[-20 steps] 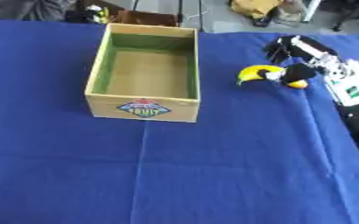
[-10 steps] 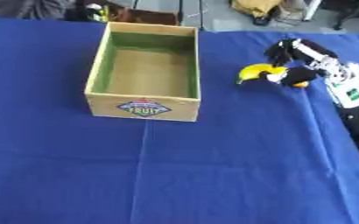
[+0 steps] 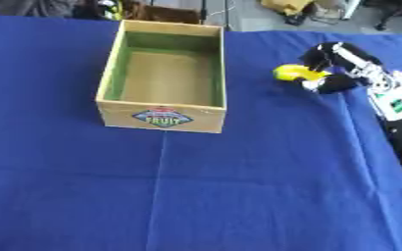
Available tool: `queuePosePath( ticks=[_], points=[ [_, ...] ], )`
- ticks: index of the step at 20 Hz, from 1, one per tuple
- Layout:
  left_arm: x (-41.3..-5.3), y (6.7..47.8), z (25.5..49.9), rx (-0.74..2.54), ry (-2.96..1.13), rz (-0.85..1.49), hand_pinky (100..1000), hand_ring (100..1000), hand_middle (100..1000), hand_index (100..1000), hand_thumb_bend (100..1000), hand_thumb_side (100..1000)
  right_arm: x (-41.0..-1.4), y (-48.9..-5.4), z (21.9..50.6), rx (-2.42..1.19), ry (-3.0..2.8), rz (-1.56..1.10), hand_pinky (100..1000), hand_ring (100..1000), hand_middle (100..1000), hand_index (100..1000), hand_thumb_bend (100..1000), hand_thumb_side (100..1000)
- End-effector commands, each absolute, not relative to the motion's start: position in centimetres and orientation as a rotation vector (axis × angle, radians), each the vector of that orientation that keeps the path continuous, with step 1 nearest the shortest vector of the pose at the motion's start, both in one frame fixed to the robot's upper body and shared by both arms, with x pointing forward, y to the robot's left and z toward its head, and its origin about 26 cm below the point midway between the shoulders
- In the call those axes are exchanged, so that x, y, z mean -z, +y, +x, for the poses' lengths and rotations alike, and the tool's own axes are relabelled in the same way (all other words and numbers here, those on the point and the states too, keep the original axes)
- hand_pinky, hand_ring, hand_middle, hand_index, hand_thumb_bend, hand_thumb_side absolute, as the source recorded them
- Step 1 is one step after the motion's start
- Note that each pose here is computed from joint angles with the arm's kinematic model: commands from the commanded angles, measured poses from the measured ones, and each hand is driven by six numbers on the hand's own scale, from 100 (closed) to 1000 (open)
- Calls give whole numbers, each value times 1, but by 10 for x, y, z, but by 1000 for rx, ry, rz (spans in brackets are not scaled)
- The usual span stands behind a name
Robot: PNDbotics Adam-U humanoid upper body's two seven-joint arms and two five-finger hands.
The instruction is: Pick up objects on the table and place them in the box.
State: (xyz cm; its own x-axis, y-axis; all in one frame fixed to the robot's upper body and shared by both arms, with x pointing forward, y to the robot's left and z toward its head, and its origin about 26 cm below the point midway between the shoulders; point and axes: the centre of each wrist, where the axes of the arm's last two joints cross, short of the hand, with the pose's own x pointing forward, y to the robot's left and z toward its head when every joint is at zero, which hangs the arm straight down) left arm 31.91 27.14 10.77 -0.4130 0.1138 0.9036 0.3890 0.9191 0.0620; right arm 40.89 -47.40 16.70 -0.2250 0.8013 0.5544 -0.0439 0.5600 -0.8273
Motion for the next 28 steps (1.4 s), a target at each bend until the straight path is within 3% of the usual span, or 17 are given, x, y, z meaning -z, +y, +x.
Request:
queuePosePath(
  ticks=[1,16,28],
  points=[
    [-116,272,320,336,-2016,-353,652,712,623,705,248,1000,-182,-486,404,-900,-1614,-721,736,739,661,768,404,206],
    [-115,273,319,334,-2011,-345,653,713,623,705,249,1000,-210,-481,404,-941,-1690,-794,746,736,669,772,403,202],
    [-117,273,320,340,-2021,-348,653,713,622,705,244,1000,-199,-488,402,-954,-1620,-816,766,763,682,774,399,202]
  ],
)
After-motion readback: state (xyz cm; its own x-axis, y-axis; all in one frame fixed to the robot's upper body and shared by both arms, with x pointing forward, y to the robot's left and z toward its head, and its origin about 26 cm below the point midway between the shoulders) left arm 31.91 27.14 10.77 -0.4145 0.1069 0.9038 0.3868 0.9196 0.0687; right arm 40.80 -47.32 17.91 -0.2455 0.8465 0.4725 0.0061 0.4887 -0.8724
